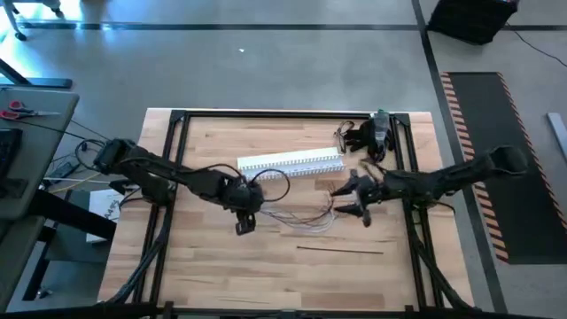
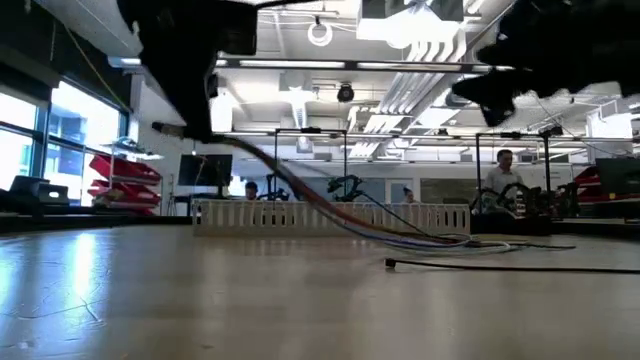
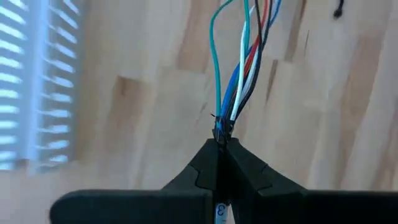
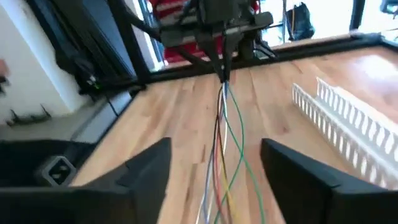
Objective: Ziptie cables
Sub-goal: Move the cable wires to the center of the table
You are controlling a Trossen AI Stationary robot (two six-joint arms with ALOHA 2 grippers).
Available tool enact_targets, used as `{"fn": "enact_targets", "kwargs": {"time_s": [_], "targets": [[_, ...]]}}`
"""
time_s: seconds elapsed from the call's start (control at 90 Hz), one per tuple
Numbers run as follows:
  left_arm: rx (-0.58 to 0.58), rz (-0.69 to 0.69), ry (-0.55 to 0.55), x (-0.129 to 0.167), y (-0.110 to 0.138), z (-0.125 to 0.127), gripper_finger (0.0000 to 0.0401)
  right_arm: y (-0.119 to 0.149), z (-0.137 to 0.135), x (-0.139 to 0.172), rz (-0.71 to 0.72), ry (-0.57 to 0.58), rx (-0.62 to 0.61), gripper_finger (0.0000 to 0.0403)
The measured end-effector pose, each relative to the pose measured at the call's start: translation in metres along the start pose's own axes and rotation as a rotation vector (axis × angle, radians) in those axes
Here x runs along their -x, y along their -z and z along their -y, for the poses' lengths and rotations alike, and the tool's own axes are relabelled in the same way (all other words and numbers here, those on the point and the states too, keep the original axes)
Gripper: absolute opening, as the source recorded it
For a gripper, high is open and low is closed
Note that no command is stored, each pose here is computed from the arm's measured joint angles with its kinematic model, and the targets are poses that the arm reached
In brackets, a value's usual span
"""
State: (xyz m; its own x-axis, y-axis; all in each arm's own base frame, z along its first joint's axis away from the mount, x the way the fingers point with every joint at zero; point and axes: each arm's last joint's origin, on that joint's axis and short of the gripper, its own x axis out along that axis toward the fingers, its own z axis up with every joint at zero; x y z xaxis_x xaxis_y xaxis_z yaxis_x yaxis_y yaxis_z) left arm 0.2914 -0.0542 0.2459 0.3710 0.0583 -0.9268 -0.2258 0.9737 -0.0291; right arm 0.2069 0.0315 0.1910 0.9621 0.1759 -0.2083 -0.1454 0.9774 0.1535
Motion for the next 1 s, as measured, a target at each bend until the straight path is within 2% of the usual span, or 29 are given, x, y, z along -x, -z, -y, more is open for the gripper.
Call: {"fn": "enact_targets", "kwargs": {"time_s": [0.111,0.267,0.389,0.556,0.622,0.811,0.9,1.0], "targets": [[0.019,-0.029,0.084,0.014,-0.011,-0.005,0.0001,-0.014,-0.001,-0.040,-0.042,0.004,0.065,0.0283],[0.076,-0.082,0.170,0.029,-0.018,-0.010,0.0001,-0.021,0.001,-0.099,-0.069,0.010,0.134,0.0286],[0.082,-0.119,0.165,0.036,-0.018,-0.012,0.0001,-0.024,0.009,-0.142,-0.072,0.056,0.151,0.0286],[0.098,-0.124,0.141,0.036,-0.017,-0.013,0.0001,-0.038,0.015,-0.196,-0.073,-0.001,0.138,0.0286],[0.099,-0.118,0.127,0.036,-0.017,-0.013,0.0001,-0.042,0.015,-0.214,-0.141,-0.001,0.151,0.0286],[0.089,-0.125,0.108,0.036,-0.015,-0.012,0.0001,-0.033,0.017,-0.241,-0.430,0.063,0.177,0.0272],[0.077,-0.143,0.092,0.037,-0.012,-0.010,0.0001,-0.028,0.018,-0.241,-0.513,0.078,0.182,0.0237],[0.056,-0.162,0.061,0.038,-0.008,-0.006,0.0000,-0.021,0.018,-0.237,-0.595,0.083,0.176,0.0178]]}}
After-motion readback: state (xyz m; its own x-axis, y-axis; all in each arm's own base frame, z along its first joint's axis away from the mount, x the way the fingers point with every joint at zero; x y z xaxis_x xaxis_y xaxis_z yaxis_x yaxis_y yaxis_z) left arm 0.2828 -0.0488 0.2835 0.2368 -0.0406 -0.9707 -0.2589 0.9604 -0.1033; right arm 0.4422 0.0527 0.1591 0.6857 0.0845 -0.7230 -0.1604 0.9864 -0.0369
